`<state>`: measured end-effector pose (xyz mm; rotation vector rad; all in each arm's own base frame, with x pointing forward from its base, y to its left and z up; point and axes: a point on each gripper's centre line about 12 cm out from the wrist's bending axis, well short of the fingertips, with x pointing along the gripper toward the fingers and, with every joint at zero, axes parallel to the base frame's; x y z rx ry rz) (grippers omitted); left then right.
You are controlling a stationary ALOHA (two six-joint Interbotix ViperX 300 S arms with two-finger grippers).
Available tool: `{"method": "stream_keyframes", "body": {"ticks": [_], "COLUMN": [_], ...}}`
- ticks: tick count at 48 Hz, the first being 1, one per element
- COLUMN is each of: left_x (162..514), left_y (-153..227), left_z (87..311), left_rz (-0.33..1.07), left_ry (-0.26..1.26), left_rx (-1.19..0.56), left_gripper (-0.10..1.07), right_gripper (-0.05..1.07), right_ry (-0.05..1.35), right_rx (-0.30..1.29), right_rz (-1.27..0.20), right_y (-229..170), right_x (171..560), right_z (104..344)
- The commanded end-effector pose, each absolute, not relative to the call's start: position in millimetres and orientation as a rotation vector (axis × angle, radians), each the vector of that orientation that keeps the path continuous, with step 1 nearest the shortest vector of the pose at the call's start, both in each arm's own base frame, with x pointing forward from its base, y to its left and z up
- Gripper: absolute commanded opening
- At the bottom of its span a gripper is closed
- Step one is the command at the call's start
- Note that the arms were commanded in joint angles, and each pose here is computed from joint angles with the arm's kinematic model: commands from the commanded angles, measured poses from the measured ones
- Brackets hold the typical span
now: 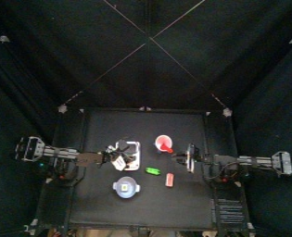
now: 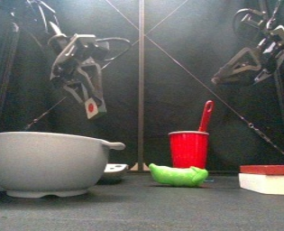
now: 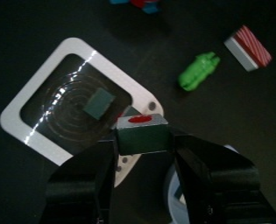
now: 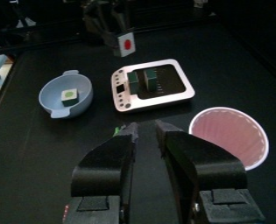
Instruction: Place sushi piece in bowl
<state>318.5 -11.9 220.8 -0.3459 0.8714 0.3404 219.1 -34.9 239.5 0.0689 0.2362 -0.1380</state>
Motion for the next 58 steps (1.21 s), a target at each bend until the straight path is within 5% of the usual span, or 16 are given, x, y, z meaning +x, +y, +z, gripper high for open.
{"method": "stream_keyframes", "body": {"ticks": [1, 23, 58], "left_x": [327.2, 350.5, 339.7], "left_y": [-27.9, -78.5, -92.0], "left_z": [223.8, 202.4, 161.6], "left_rz": [0.229, -0.036, -0.072], "left_ry": [0.814, 0.716, 0.814], "left_rx": [-0.274, -0.174, -0.152], "left_gripper": [0.66, 0.66, 0.67], "right_gripper": [0.66, 0.66, 0.66], "right_ry": [0.227, 0.239, 0.236], "right_rx": [0.070, 0.072, 0.087], "right_rz": [-0.145, -0.147, -0.151], "right_y": [-36.9, -37.5, -37.7], "right_x": [220.9, 222.0, 222.0], "right_z": [243.1, 240.5, 240.8]}}
